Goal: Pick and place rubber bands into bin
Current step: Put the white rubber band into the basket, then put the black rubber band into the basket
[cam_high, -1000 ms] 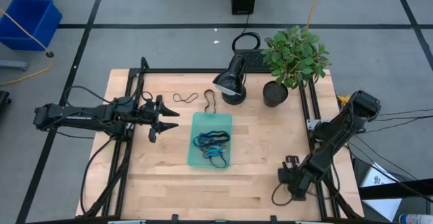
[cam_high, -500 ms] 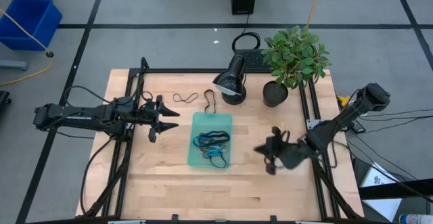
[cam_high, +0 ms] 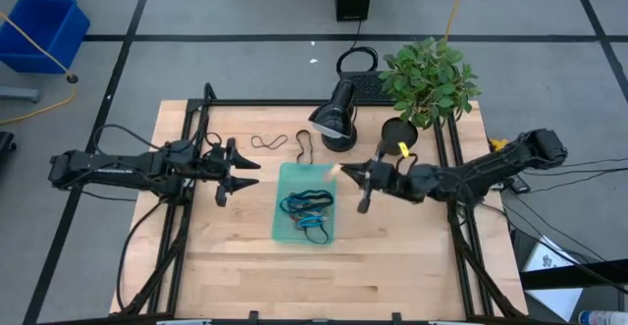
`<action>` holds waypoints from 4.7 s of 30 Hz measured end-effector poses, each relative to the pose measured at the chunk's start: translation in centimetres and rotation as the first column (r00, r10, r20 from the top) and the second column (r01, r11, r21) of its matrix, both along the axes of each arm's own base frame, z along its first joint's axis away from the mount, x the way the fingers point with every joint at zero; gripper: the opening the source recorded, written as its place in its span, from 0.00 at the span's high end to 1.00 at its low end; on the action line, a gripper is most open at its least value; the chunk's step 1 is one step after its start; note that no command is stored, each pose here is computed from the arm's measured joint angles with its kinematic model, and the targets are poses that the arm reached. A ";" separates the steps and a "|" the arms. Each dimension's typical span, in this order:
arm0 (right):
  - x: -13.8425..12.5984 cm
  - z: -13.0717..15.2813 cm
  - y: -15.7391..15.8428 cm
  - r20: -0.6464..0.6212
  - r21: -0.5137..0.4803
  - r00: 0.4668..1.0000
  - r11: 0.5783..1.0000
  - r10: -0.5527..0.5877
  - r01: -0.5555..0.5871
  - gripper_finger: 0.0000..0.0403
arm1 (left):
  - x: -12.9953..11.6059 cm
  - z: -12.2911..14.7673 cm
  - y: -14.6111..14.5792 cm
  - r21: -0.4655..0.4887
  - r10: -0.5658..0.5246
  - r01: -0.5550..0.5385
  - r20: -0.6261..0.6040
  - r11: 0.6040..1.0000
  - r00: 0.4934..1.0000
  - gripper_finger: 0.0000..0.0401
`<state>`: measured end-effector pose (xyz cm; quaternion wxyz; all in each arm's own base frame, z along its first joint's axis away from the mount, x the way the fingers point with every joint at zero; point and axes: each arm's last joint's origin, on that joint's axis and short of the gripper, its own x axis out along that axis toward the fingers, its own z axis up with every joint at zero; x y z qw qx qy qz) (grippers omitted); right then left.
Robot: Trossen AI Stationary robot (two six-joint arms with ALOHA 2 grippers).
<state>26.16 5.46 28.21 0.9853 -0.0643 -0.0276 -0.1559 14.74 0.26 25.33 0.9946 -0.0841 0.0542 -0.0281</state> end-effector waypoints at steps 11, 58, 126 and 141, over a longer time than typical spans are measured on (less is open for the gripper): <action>5.8 -5.4 -0.2 -0.179 0.033 0.981 0.997 0.079 -0.074 1.00 | 0.0 0.0 0.0 -0.001 0.000 0.000 0.000 1.000 1.000 0.47; 9.8 -13.9 0.1 -0.437 0.269 0.883 0.962 0.168 -0.050 0.86 | 0.0 0.0 0.0 -0.052 0.002 -0.002 -0.004 0.999 1.000 0.47; 5.9 -6.0 1.5 -0.391 0.282 0.899 0.956 0.197 -0.087 0.56 | 13.9 -7.2 17.3 0.073 0.279 -0.308 -0.655 0.948 0.702 0.47; 5.7 -6.3 1.7 -0.406 0.339 0.891 0.939 0.202 -0.059 0.56 | 18.0 -9.7 20.4 0.100 0.274 -0.349 -0.825 0.932 0.495 0.47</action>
